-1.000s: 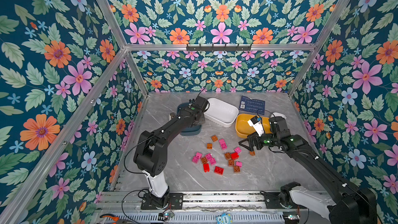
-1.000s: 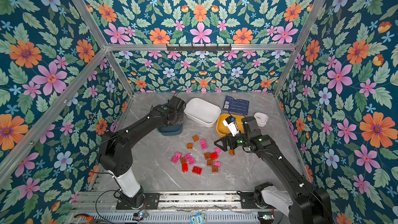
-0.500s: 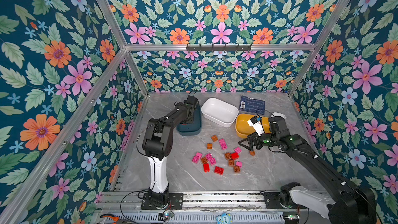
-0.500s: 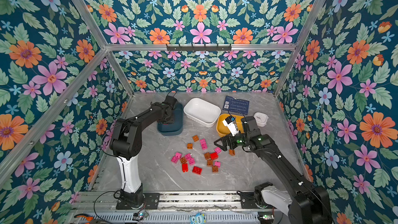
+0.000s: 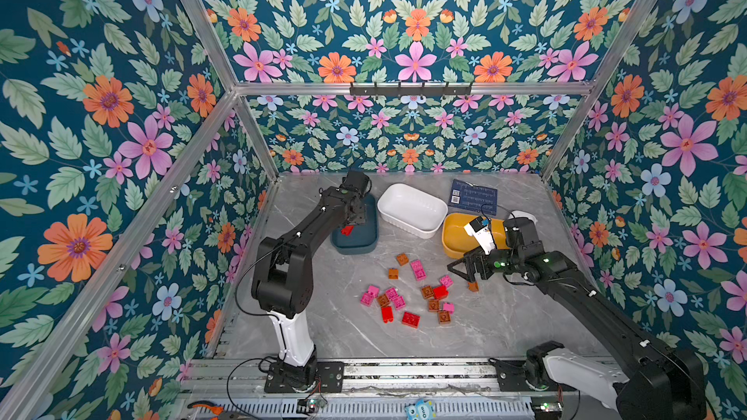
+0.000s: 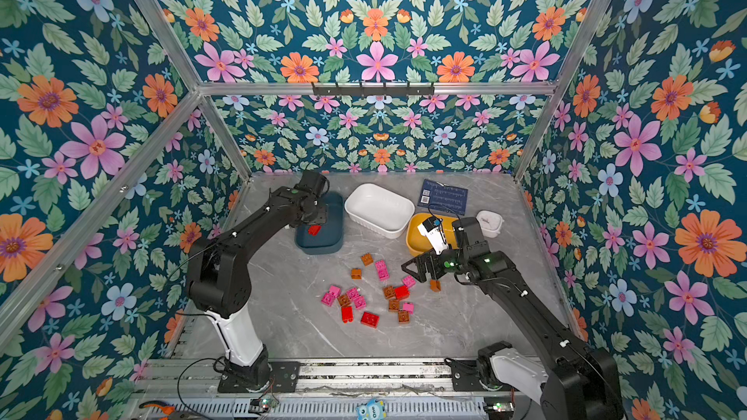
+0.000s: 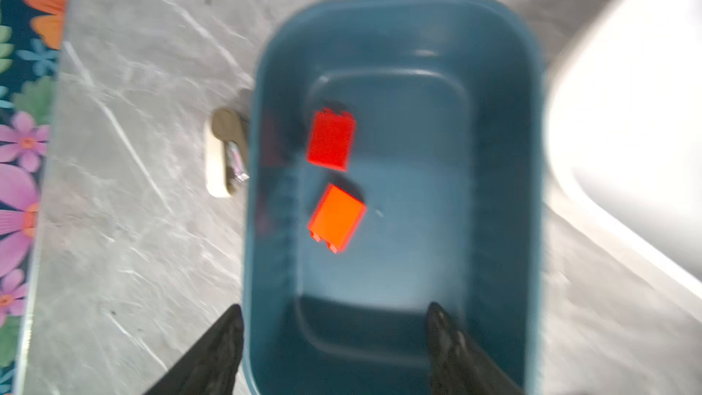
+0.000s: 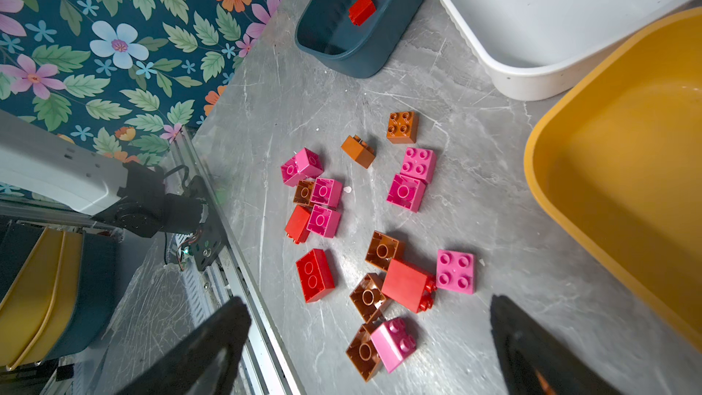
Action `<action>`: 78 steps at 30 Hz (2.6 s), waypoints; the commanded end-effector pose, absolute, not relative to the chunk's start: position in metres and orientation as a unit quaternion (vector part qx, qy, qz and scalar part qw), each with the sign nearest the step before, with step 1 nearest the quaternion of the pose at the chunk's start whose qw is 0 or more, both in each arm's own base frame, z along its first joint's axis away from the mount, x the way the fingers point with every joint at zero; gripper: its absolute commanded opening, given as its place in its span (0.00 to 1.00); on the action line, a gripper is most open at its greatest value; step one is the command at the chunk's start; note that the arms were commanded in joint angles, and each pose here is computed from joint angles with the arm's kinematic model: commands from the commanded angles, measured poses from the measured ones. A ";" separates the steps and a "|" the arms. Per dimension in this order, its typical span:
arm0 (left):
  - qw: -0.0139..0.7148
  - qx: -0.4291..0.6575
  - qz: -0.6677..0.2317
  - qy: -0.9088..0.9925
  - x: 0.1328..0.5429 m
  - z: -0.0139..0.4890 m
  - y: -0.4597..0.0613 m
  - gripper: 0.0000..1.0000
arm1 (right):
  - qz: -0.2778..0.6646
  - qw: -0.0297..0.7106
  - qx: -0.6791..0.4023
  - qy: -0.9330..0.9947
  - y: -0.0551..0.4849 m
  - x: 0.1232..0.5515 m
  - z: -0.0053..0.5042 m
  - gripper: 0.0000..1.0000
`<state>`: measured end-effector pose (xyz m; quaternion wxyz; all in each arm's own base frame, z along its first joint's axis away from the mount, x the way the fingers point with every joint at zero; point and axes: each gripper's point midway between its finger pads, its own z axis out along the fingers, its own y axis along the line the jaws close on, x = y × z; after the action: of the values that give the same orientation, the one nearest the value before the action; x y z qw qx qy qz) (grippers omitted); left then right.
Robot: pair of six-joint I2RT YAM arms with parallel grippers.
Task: Sort the legos into containers by color
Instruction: Place the lego in the container, then rotate the lego at the center of the table, then pick up the lego from the center of the table.
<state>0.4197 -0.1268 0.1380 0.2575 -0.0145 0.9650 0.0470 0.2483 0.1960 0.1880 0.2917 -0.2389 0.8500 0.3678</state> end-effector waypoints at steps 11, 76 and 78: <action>0.167 -0.029 -0.010 0.986 0.272 0.116 -0.182 0.79 | 0.374 0.287 -0.249 0.846 0.199 0.247 0.190 0.99; 0.033 0.335 0.044 0.941 0.247 0.041 -0.145 0.57 | 0.383 0.271 -0.244 0.849 0.200 0.241 0.180 0.99; 0.024 0.339 0.049 0.939 0.245 0.037 -0.142 0.56 | 0.382 0.271 -0.244 0.849 0.199 0.241 0.181 0.99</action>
<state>0.2515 -0.1459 0.0399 0.0453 0.3047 0.9503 0.0459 0.2430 0.1984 0.1792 0.2715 -0.2401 0.8515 0.3788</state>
